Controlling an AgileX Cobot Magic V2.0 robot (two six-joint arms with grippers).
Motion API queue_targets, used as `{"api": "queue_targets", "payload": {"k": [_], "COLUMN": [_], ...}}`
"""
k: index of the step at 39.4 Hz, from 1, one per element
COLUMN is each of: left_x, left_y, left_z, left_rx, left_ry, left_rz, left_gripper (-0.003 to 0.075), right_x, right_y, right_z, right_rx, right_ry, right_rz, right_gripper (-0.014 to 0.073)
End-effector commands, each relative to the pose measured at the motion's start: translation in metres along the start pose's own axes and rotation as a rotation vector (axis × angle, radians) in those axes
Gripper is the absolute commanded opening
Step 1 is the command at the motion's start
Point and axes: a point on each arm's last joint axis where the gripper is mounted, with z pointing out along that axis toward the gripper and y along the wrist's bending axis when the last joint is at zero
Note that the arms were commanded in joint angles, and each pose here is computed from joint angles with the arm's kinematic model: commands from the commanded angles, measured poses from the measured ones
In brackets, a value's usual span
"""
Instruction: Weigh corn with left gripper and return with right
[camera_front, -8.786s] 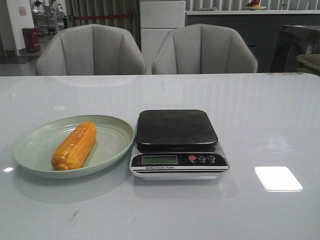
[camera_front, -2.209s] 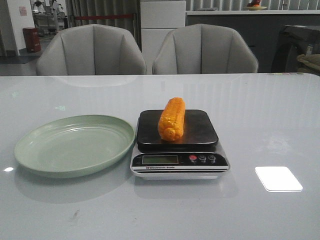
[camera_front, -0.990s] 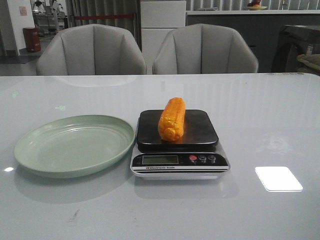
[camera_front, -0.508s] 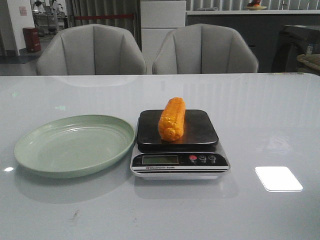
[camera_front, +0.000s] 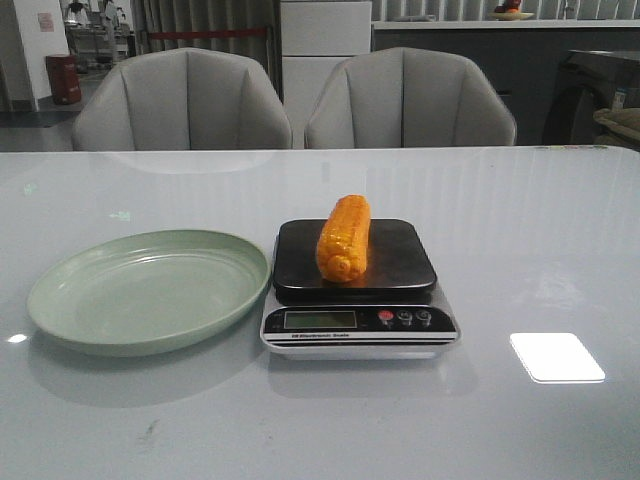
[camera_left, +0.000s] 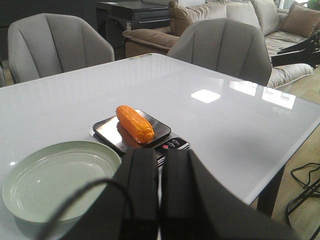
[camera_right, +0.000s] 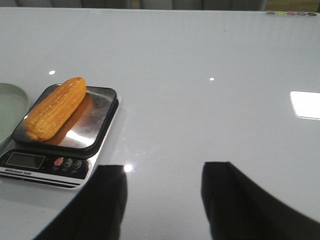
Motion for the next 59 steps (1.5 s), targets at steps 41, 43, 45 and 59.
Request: {"api": "queue_targets", "payload": {"k": [41,43,45,59], "left_x": [-0.013,-0.013,-0.013,-0.013], "left_y": [-0.001,-0.001,-0.001,-0.001], "left_z": [-0.006,-0.006,-0.008,-0.008], "left_rx": [0.005,0.005,0.005,0.006], "left_ry": [-0.112,-0.112,-0.119,-0.121], "left_rz": [-0.01,-0.01,-0.009,-0.009], "left_gripper": [0.0113,0.0113,0.0113,0.0113], "right_x": [-0.101,-0.097,-0.094,-0.058], "right_y": [0.136,0.143,0.148,0.168], "right_z": [0.208,0.215,0.221,0.251], "right_rx": [-0.153,-0.134,-0.113,0.063], "right_ry": [0.633,0.642,0.646,0.691], "right_rz": [0.186,0.19,0.201,0.225], "right_gripper": [0.0608,0.0608,0.0608,0.0556]}}
